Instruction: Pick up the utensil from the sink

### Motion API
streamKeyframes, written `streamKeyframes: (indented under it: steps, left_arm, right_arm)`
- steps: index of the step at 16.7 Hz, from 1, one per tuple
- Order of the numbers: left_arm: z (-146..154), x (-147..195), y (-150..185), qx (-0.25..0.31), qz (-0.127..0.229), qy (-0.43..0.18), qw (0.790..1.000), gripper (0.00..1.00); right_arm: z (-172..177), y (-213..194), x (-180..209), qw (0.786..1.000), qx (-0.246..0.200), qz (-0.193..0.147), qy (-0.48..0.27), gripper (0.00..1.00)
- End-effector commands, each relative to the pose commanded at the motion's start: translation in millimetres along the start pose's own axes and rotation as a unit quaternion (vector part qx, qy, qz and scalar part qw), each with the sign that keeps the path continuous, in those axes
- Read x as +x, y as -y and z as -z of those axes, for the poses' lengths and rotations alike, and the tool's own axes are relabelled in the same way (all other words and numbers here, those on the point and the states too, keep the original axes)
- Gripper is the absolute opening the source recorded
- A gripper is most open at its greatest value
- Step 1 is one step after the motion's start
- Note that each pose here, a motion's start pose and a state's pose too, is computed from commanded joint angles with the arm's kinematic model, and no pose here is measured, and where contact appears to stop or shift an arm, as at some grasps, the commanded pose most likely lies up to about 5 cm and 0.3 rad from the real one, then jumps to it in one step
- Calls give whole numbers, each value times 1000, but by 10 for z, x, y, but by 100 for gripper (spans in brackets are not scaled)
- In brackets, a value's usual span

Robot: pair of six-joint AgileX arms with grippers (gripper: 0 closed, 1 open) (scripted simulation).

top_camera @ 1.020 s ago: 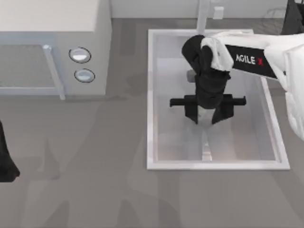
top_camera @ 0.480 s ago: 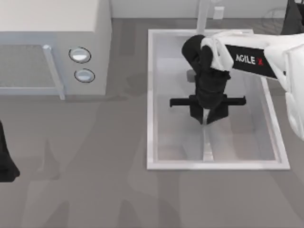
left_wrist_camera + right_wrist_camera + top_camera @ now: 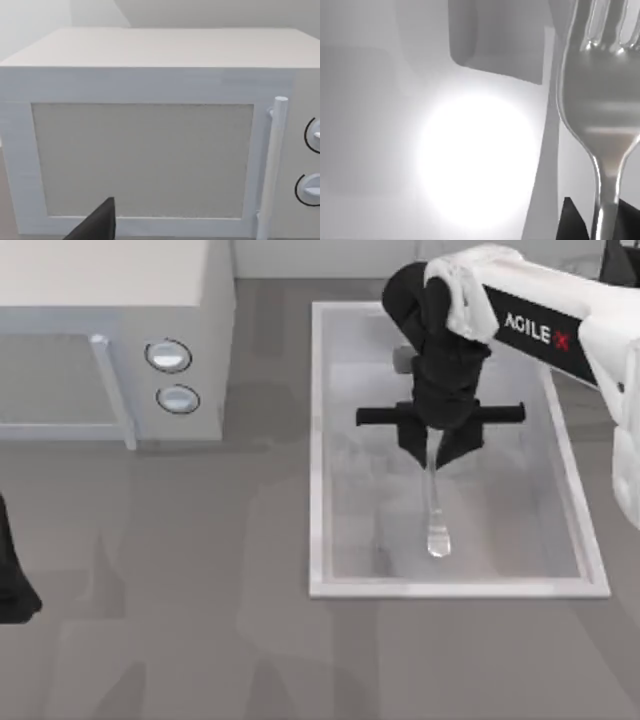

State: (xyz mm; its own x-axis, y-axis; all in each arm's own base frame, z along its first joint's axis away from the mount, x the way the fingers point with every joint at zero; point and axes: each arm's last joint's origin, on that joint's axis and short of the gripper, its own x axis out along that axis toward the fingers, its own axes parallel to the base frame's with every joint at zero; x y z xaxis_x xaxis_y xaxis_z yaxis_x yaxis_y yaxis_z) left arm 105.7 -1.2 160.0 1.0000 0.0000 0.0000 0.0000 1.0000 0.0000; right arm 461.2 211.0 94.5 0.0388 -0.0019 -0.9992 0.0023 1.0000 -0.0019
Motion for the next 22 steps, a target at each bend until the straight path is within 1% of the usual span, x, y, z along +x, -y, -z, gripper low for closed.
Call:
streamKeyframes:
  steps: [4, 6, 8, 12, 14, 18, 20, 22]
  left_arm:
    - [0, 0, 0, 0, 0, 0, 1000, 100]
    - [0, 0, 0, 0, 0, 0, 1000, 100]
    - [0, 0, 0, 0, 0, 0, 1000, 100]
    - [0, 0, 0, 0, 0, 0, 1000, 100]
    - [0, 0, 0, 0, 0, 0, 1000, 100]
    - [0, 0, 0, 0, 0, 0, 1000, 100]
    - [0, 0, 0, 0, 0, 0, 1000, 100]
    - [0, 0, 0, 0, 0, 0, 1000, 100]
  right_arm:
    - [15, 22, -602, 1000, 0, 2, -5, 0]
    - [35, 38, -824, 1000, 0, 0, -1, 0]
    - [42, 45, -903, 1000, 0, -1, 2, 0]
    - [43, 42, -895, 1000, 0, -1, 2, 0]
    - [53, 127, -966, 1000, 0, -2, 3, 0]
    - [188, 578, -1302, 1000, 0, -1, 4, 0]
    - [366, 894, -1494, 1000, 1, 1, 0, 0]
    - [632, 1224, -1650, 1000, 1, 3, -8, 0]
